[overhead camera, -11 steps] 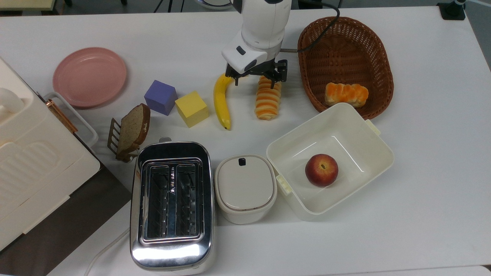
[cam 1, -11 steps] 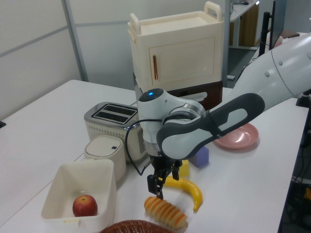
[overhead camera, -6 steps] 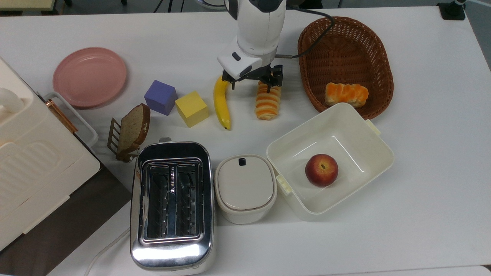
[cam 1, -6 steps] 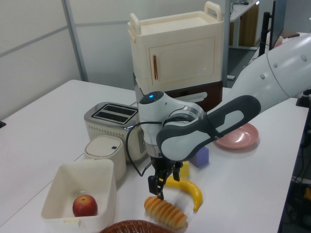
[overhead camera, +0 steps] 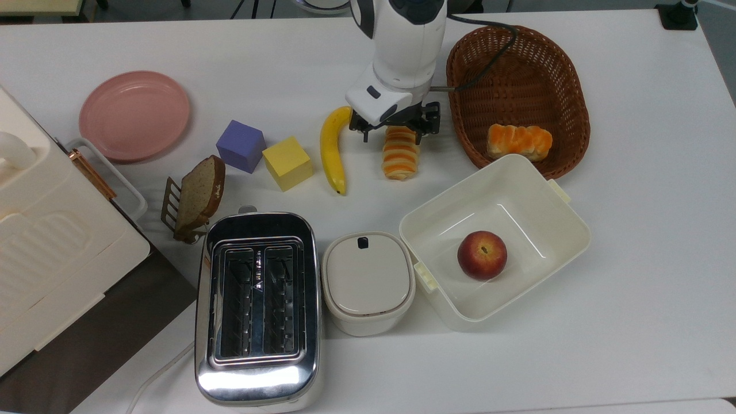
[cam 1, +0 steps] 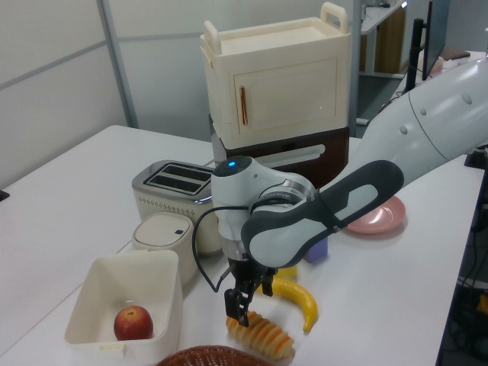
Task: Put the bread in the basket
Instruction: 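Lower the gripper and close it around the striped bread loaf, then lift the bread loaf and carry it over the wicker basket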
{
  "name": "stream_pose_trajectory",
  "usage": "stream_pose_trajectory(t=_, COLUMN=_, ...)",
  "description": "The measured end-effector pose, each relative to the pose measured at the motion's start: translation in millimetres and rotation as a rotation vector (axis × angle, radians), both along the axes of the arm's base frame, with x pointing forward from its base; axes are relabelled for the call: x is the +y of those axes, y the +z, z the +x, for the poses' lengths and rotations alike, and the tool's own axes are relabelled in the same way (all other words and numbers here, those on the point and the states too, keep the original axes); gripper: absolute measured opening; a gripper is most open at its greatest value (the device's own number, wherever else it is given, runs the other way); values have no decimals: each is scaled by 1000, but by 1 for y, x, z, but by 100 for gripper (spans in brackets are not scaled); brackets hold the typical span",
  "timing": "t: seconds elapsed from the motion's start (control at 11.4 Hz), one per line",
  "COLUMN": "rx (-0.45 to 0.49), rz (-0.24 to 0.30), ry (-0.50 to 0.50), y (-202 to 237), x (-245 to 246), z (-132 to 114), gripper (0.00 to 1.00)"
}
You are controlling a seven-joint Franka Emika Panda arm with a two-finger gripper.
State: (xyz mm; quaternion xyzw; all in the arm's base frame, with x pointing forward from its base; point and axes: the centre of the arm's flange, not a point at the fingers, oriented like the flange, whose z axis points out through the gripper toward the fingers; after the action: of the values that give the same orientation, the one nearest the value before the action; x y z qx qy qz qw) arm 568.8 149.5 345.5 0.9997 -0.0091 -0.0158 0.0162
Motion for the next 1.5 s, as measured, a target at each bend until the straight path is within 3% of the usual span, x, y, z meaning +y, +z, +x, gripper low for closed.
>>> stream_pose_trajectory(t=0.79, rx=6, rz=12, ry=45, y=-16, x=26, z=-5, gripper=100)
stream_pose_trajectory(t=1.06, rx=2, rz=-2, ry=59, y=-24, x=26, z=-3, gripper=82)
stream_pose_trajectory(t=1.23, rx=-14, rz=3, ry=58, y=-24, x=25, z=-1, gripper=48)
stream_pose_trajectory(t=1.41, rx=-16, rz=4, ry=54, y=-24, x=23, z=1, gripper=24)
stream_pose_trajectory(t=1.5, rx=-17, rz=4, ry=51, y=-24, x=21, z=1, gripper=20)
